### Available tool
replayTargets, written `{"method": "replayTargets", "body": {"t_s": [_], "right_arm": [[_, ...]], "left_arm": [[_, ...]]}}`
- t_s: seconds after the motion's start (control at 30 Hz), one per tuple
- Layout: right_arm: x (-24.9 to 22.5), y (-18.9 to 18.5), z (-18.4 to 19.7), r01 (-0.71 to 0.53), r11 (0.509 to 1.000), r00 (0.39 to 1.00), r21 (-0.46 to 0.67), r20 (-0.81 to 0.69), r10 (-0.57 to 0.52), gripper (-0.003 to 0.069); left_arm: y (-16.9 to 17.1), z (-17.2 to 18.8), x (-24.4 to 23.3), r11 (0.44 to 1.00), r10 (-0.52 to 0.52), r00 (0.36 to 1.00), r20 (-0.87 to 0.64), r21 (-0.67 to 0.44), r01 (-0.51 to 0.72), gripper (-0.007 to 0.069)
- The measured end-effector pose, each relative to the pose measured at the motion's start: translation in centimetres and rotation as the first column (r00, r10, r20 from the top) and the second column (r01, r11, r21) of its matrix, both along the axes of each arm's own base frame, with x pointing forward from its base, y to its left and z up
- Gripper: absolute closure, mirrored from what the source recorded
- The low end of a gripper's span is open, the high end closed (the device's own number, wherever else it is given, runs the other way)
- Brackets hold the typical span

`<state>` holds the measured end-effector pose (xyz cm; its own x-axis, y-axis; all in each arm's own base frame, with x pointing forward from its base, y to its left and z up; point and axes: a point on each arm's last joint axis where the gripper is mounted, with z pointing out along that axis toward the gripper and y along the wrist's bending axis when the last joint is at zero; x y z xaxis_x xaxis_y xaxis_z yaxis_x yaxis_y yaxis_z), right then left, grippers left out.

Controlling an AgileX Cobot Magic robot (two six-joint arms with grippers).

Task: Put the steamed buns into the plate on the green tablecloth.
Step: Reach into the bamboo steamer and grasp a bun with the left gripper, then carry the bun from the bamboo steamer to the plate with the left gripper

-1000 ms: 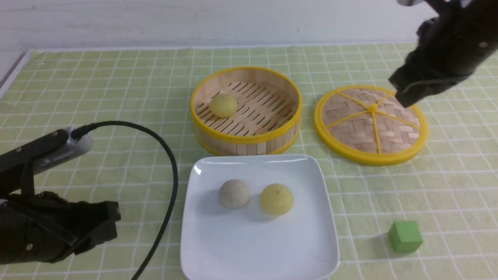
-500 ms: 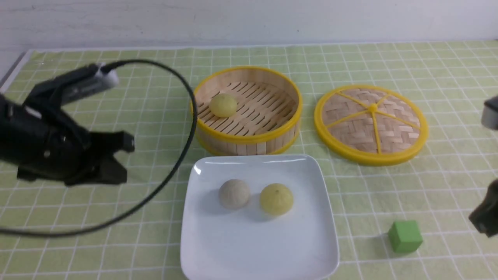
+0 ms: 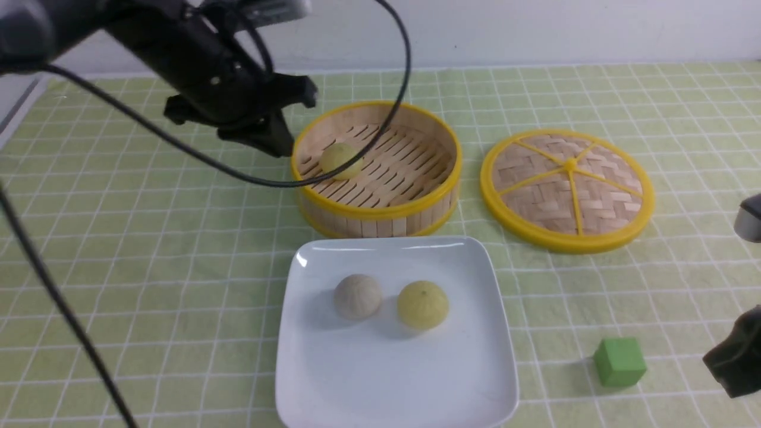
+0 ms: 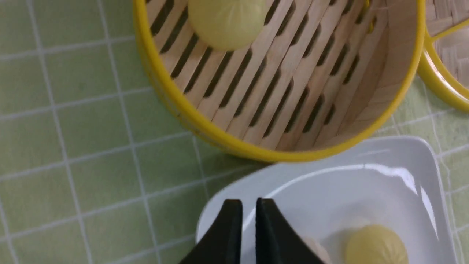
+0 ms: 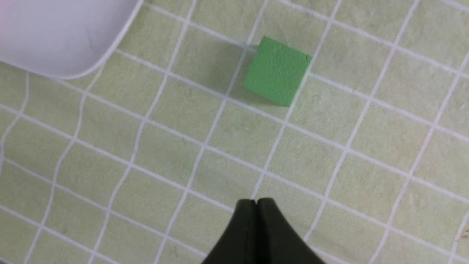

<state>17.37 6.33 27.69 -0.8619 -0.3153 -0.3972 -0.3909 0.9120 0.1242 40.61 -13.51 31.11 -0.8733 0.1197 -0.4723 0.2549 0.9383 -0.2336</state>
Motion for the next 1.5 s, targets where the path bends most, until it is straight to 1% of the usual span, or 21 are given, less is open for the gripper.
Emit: {"method": "replayTargets", "body": {"t_s": [0.07,0.1,0.13,0.2,0.27,0.3,0.33,0.5,0.6,0.7,0.8,0.87,0.97,1.03,1.07,1.1,1.17,1.3,1.37,1.47,1.5], "right_arm": [[0.0,0.0,0.0,0.001,1.0,1.0,0.0,0.0,-0.001,0.0664],[0.0,0.0,0.0,0.001,1.0,1.0,0.001,0.001,-0.001,0.0662],[0.0,0.0,0.0,0.001,1.0,1.0,0.001,0.001,-0.001,0.0662],[0.0,0.0,0.0,0.002,1.0,1.0,0.003,0.005,-0.002,0.0661],[0.0,0.0,0.0,0.003,1.0,1.0,0.004,0.005,-0.003,0.0661],[0.0,0.1,0.0,0.004,1.0,1.0,0.01,0.004,-0.004,0.0661],[0.0,0.1,0.0,0.005,1.0,1.0,0.016,0.002,-0.005,0.0659],[0.1,0.3,0.1,0.012,0.999,1.0,0.038,0.006,-0.012,0.0657],[0.1,0.3,0.1,0.014,0.999,1.0,0.044,0.01,-0.015,0.0656],[0.2,0.3,0.2,0.015,0.999,1.0,0.045,0.014,-0.016,0.0655],[0.2,0.3,0.2,0.016,0.999,1.0,0.046,0.018,-0.017,0.0652],[0.2,0.3,0.2,0.017,0.999,1.0,0.048,0.022,-0.018,0.065],[0.3,0.4,0.2,0.018,0.999,0.999,0.051,0.027,-0.02,0.0647],[0.3,0.4,0.2,0.019,0.998,0.999,0.053,0.028,-0.021,0.0646],[0.3,0.4,0.2,0.02,0.998,0.999,0.053,0.031,-0.021,0.0645],[0.3,0.4,0.2,0.02,0.998,0.999,0.054,0.032,-0.022,0.0645],[0.3,0.4,0.3,0.021,0.998,0.999,0.057,0.033,-0.023,0.0643],[0.3,0.4,0.3,0.021,0.998,0.999,0.058,0.035,-0.023,0.064],[0.3,0.4,0.3,0.021,0.998,0.999,0.058,0.034,-0.023,0.0637],[0.4,0.4,0.3,0.022,0.998,0.999,0.058,0.035,-0.024,0.0632],[0.4,0.4,0.3,0.022,0.998,0.999,0.058,0.035,-0.024,0.0631]], "left_arm": [[-1.0,-0.3,1.2,1.0,0.01,1.0,0.016,0.022,-0.01,0.0463],[-1.8,-0.7,2.5,0.999,0.026,0.999,0.036,0.044,-0.028,0.0416],[-2.0,-0.8,2.9,0.998,0.031,0.999,0.041,0.049,-0.033,0.0402],[-2.9,-1.9,4.9,0.996,0.052,0.996,0.068,0.075,-0.057,0.0315],[-3.0,-2.5,5.6,0.995,0.056,0.996,0.073,0.083,-0.062,0.0286],[-3.2,-3.3,6.4,0.994,0.061,0.995,0.076,0.091,-0.068,0.025],[-3.4,-4.1,6.9,0.993,0.062,0.995,0.075,0.097,-0.069,0.0235],[-3.9,-7.9,8.5,0.992,0.066,0.996,0.055,0.103,-0.071,0.0213],[-4.1,-9.3,8.9,0.993,0.068,0.996,0.049,0.095,-0.073,0.0214],[-4.3,-9.7,9.1,0.994,0.072,0.996,0.054,0.078,-0.076,0.0218],[-4.6,-10.3,9.5,0.995,0.078,0.995,0.058,0.05,-0.081,0.0238],[-4.8,-10.9,9.6,0.996,0.089,0.995,0.042,0.029,-0.09,0.0271],[-5.0,-11.3,9.6,0.993,0.115,0.993,0.015,-0.003,-0.115,0.0398],[-5.0,-11.3,9.5,0.992,0.122,0.992,0.007,-0.011,-0.122,0.0457],[-5.0,-11.1,9.5,0.992,0.124,0.992,0.002,-0.016,-0.124,0.0536],[-5.0,-10.9,9.4,0.992,0.125,0.992,-0.004,-0.019,-0.126,0.0575],[-5.1,-10.2,9.0,0.992,0.122,0.992,-0.027,-0.032,-0.123,0.0599],[-5.1,-7.8,7.8,0.992,0.109,0.992,-0.068,-0.062,-0.114,0.0607],[-4.8,-4.2,6.2,0.993,0.084,0.994,-0.072,-0.079,-0.09,0.0607],[-4.1,1.5,3.9,0.995,0.037,0.999,0.016,-0.097,-0.036,0.0607],[-3.9,2.6,3.4,0.995,0.026,0.999,0.034,-0.097,-0.023,0.0607]]}}
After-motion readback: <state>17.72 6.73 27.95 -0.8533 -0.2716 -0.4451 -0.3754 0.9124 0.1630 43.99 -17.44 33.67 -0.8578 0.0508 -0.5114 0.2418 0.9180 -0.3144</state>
